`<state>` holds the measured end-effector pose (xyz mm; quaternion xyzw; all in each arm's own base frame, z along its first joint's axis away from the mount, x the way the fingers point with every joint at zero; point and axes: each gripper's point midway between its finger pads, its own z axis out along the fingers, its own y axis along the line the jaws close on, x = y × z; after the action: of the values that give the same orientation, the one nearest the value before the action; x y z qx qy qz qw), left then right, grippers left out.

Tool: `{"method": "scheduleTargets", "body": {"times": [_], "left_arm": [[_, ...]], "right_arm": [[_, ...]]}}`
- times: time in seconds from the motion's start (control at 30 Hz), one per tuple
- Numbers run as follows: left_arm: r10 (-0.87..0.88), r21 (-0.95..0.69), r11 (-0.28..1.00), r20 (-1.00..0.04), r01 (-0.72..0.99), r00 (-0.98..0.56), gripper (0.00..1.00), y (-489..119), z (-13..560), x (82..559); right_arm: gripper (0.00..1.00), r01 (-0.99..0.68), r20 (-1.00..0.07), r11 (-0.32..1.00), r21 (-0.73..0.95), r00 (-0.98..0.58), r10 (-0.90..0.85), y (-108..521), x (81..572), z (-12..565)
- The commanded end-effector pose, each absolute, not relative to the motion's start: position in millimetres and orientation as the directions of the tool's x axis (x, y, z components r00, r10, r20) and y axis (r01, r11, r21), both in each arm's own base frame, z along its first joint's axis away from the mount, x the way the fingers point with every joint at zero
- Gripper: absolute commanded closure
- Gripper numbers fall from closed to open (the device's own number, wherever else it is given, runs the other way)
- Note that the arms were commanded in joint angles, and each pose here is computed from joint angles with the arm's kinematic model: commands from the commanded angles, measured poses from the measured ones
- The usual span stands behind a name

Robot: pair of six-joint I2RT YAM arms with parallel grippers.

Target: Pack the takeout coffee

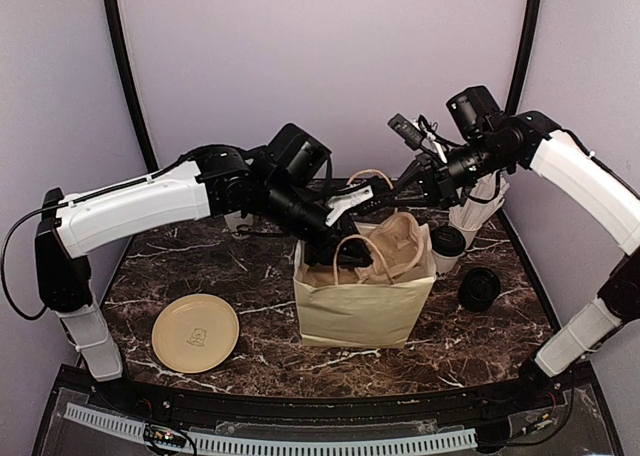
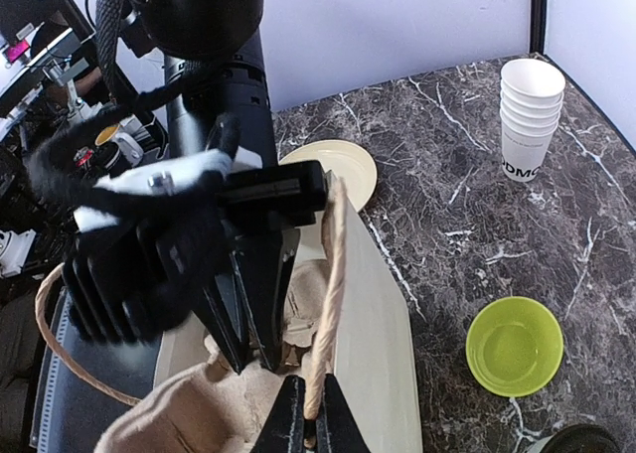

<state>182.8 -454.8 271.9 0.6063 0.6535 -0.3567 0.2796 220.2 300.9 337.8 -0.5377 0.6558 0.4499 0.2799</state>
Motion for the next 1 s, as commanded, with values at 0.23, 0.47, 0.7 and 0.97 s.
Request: {"method": "scheduleTargets", "body": {"times": [0.23,0.47,0.7,0.97], "left_arm": [[0.839,-0.002,0.137,-0.531,0.991,-0.117,0.83,-444.0,220.4,184.3],[0.873,-0.023,0.143,-0.468,0.989,-0.137,0.83,-436.0,218.3,173.8],[0.908,-0.059,0.186,-0.372,0.981,-0.194,0.81,-423.1,194.3,169.3],[0.916,-0.085,0.244,-0.307,0.966,-0.258,0.81,-423.3,170.6,171.2]], "right_arm": [[0.97,-0.962,-0.864,0.037,0.272,-0.261,-0.430,307.4,222.7,341.8],[0.87,-0.963,-0.859,0.075,0.260,-0.266,-0.437,308.7,232.9,346.7],[0.41,-0.960,-0.851,0.057,0.274,-0.269,-0.452,293.7,232.1,356.3],[0.35,-0.931,-0.851,0.221,0.290,-0.357,-0.386,242.7,268.3,348.0]]}}
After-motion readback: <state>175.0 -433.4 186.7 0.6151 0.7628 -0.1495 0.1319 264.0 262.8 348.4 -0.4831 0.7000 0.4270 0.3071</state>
